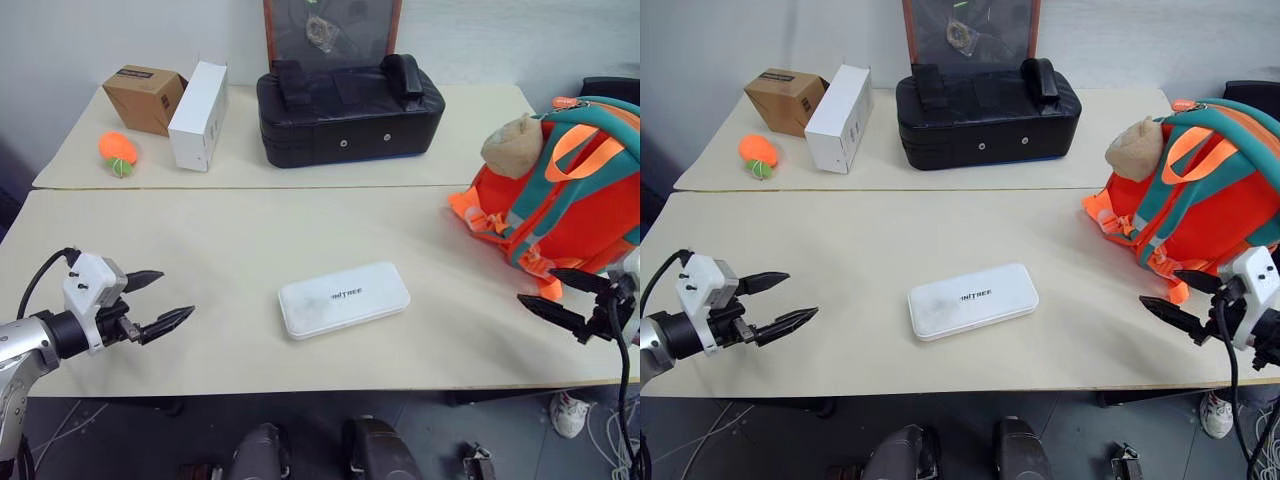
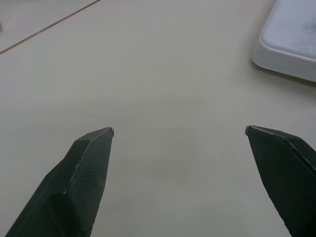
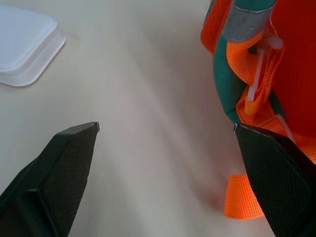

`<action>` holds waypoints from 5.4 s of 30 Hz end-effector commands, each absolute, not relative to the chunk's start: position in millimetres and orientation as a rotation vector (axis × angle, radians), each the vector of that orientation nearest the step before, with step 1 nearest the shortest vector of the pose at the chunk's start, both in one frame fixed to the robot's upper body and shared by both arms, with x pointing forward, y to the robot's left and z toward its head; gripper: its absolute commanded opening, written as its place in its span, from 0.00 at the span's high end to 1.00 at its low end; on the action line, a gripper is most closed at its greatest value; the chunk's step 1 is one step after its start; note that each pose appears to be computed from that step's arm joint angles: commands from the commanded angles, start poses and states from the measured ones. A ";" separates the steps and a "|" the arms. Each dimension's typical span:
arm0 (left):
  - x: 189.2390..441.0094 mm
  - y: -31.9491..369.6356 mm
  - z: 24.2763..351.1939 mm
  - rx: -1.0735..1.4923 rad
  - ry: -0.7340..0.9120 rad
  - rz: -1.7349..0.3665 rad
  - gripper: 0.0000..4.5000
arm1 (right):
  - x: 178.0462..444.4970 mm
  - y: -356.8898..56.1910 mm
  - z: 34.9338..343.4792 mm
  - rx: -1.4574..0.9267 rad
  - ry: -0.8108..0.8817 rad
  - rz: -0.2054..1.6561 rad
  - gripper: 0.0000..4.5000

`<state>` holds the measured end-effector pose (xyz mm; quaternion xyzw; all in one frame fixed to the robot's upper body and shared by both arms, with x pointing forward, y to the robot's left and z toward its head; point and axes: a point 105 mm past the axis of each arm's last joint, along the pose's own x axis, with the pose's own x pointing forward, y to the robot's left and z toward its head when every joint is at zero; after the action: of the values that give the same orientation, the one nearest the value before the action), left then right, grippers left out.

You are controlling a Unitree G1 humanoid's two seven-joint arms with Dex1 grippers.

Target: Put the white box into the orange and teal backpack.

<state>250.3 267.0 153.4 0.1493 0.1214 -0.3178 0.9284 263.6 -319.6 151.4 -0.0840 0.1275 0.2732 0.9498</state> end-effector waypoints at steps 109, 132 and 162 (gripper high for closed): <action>314.2 52.3 121.3 -0.801 0.988 -1.150 0.00 | 296.2 -173.8 107.3 -0.485 0.245 1.102 1.00; 319.8 52.3 126.2 -0.711 0.997 -1.192 0.04 | 294.9 -169.7 101.9 -0.498 0.237 1.103 1.00; 293.1 148.8 220.6 -0.748 0.283 -1.131 0.70 | 249.7 -278.1 167.9 -0.030 0.104 0.450 0.43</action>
<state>302.1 142.3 198.5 -0.3570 0.1886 -0.5063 0.7620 254.2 -272.3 147.0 -0.0206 0.0843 0.2446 0.9657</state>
